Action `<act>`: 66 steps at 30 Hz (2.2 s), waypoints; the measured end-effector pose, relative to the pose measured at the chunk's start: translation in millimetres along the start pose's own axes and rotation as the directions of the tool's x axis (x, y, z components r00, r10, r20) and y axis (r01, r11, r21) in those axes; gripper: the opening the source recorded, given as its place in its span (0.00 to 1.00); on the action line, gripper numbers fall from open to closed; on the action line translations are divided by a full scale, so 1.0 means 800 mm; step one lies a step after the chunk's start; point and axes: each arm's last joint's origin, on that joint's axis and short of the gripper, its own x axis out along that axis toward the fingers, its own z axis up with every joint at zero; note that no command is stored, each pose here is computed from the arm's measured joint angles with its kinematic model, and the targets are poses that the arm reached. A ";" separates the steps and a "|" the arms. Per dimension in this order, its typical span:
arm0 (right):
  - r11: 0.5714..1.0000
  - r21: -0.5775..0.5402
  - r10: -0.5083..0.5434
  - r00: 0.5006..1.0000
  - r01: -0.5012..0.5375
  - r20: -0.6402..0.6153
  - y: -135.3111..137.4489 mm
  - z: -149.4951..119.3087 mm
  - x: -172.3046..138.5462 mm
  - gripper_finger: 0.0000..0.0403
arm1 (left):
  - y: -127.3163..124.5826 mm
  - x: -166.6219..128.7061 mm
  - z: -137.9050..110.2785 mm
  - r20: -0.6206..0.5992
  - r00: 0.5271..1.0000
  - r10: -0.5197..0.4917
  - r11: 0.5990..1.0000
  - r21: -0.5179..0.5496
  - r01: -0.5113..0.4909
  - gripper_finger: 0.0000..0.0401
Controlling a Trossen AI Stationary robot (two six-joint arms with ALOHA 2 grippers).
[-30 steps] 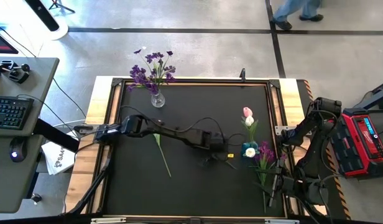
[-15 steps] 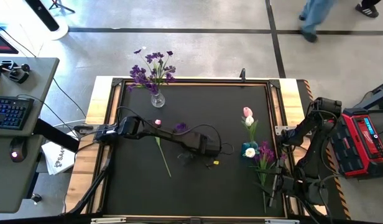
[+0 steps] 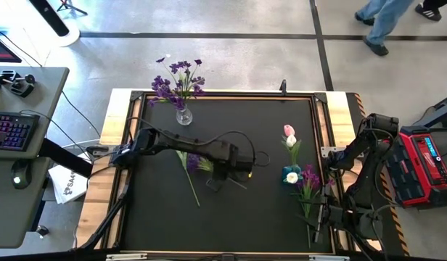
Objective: Sort flowers into vase by color
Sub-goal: Put the violet flowers into the transparent white vase
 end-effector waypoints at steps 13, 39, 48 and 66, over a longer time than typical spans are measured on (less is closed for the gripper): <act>1.000 -0.026 0.002 1.000 -0.002 -0.001 0.000 -0.002 0.000 0.48 | -0.023 -0.005 -0.014 -0.194 0.979 0.060 0.942 -0.313 -0.120 0.41; 0.996 -0.064 0.067 0.998 -0.067 -0.012 0.002 -0.007 0.007 0.48 | -0.062 0.088 -0.049 -0.276 0.946 0.169 0.951 -0.206 -0.229 0.11; 0.999 -0.024 0.026 1.000 -0.027 -0.009 0.000 -0.003 0.022 0.48 | 0.000 0.059 -0.052 -0.266 0.691 0.672 0.722 0.029 -0.692 0.00; 0.998 -0.050 0.034 0.999 -0.034 -0.009 0.000 -0.003 0.022 0.48 | 0.034 0.014 -0.082 0.254 0.885 0.391 0.560 -0.828 -0.010 0.13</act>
